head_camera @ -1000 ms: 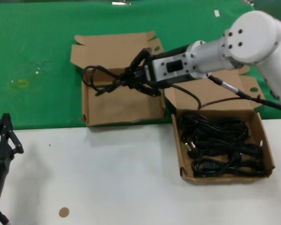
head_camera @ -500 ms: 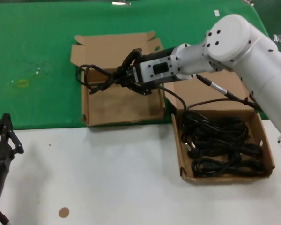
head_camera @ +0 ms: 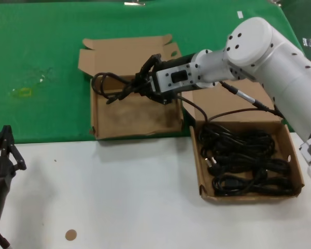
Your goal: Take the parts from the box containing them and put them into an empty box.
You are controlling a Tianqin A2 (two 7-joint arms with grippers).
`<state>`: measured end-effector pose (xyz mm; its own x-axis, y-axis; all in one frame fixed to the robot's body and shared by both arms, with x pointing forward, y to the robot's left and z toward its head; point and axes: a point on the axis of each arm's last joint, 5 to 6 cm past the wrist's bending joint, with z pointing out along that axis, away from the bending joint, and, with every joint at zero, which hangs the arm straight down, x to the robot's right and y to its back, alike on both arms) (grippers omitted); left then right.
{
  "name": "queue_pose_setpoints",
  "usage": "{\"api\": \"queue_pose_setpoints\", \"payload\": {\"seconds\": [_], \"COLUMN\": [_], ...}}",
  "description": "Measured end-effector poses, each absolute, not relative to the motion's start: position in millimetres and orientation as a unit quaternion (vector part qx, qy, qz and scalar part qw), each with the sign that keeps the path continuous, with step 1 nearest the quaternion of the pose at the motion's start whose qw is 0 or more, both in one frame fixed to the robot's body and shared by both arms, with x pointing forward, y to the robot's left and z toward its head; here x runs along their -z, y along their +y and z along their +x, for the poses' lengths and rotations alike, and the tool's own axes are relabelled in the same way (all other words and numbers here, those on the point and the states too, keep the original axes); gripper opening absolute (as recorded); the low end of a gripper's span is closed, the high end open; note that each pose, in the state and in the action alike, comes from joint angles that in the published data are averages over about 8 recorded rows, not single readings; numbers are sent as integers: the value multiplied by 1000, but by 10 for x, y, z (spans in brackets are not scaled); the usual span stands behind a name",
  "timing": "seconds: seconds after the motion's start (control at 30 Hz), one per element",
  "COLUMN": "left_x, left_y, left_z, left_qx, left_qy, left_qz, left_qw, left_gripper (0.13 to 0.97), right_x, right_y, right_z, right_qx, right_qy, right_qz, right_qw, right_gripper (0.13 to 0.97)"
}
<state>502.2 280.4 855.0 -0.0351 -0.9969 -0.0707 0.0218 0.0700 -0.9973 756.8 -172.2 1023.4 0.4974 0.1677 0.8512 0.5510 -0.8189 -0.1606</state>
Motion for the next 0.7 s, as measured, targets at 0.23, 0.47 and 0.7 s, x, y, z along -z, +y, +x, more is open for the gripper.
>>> {"api": "queue_pose_setpoints", "payload": {"seconds": [0.23, 0.47, 0.7], "left_x": [-8550, -8550, -8550], "left_y": [2804, 2804, 2804], "left_z": [5022, 5022, 5022], "left_qx": [496, 496, 496], "left_qy": [521, 521, 521], "left_qz": [-468, -468, -468], "left_qw": [513, 513, 513], "left_gripper": [152, 152, 152], "right_x": [-10229, -10232, -10280], "right_y": [-1711, -1691, -1691], "right_z": [7584, 7579, 7566], "right_qx": [455, 455, 457], "right_qy": [-211, -212, -211], "right_qz": [-839, -838, -838], "right_qw": [212, 213, 214], "right_gripper": [269, 303, 405]}}
